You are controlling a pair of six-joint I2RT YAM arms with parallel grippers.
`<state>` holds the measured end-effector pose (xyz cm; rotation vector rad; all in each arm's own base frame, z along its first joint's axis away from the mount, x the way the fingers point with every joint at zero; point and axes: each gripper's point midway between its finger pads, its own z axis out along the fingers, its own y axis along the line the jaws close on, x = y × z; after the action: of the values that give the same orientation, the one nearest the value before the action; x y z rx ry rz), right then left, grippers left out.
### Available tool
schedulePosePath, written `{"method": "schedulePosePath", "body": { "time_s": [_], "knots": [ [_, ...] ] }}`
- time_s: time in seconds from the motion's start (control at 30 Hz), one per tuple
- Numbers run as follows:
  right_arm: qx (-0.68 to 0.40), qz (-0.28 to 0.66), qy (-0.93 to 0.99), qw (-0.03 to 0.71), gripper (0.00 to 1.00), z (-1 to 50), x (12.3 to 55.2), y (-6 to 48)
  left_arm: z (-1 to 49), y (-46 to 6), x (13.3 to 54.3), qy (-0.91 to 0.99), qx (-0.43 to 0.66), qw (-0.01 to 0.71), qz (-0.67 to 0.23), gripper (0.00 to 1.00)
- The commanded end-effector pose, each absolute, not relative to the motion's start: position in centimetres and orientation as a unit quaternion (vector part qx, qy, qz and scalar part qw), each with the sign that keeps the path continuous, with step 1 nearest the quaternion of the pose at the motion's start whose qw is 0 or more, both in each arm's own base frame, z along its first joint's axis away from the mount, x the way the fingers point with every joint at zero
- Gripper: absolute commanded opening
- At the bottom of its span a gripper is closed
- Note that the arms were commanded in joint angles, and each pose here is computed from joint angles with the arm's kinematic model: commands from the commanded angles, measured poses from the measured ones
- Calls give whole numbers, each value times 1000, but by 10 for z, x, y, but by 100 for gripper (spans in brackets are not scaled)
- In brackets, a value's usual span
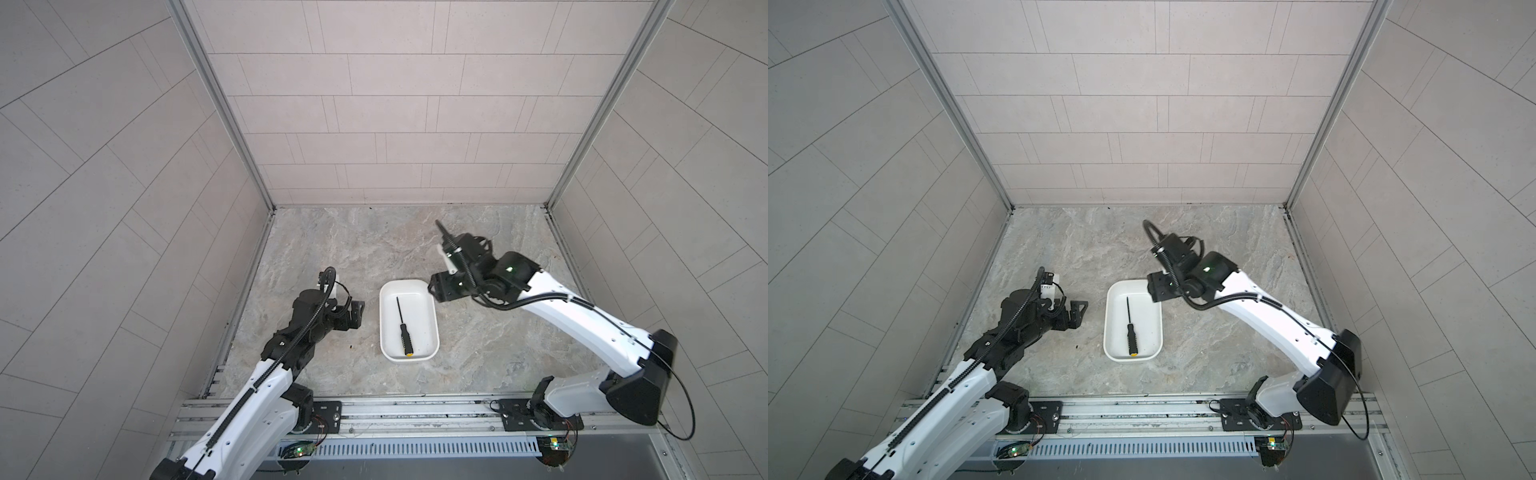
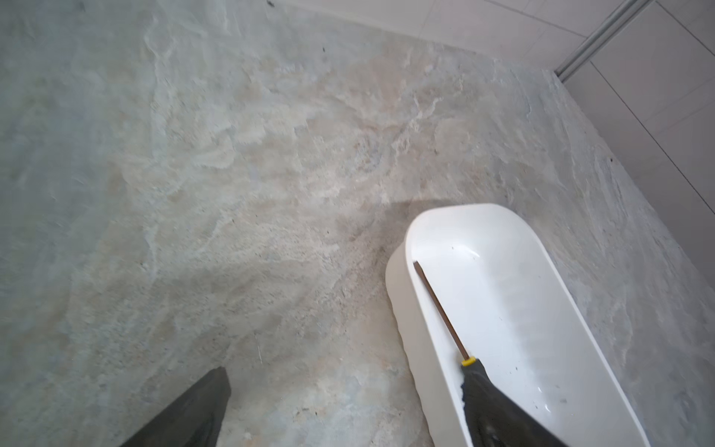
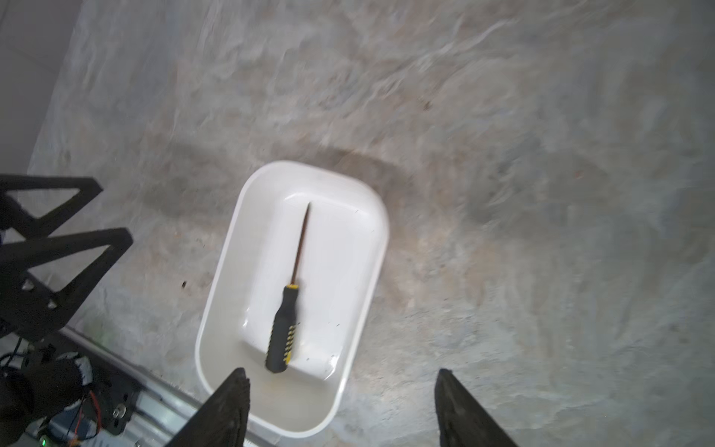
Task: Put the screwdriver in the bin
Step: Place the screwdriver into the bin, then reset both arms
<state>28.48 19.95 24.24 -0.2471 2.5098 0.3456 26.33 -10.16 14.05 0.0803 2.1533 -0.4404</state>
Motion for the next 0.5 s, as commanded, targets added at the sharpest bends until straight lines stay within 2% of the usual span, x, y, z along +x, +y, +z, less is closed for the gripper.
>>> {"method": "schedulePosePath", "body": {
  "time_s": [0.0, 0.2, 0.3, 0.47],
  "knots": [
    [-79, 89, 933, 339, 72, 247, 308, 144, 179, -81, 287, 833, 12, 540, -118, 100],
    [2, -26, 921, 388, 71, 228, 337, 49, 183, -53, 309, 823, 7, 568, -9, 100],
    [18, -88, 895, 437, 70, 220, 352, 22, 181, -43, 322, 821, 15, 569, 46, 100],
    [62, -116, 858, 497, 71, 210, 374, -9, 164, -39, 344, 815, 37, 572, 86, 100]
  ]
}}
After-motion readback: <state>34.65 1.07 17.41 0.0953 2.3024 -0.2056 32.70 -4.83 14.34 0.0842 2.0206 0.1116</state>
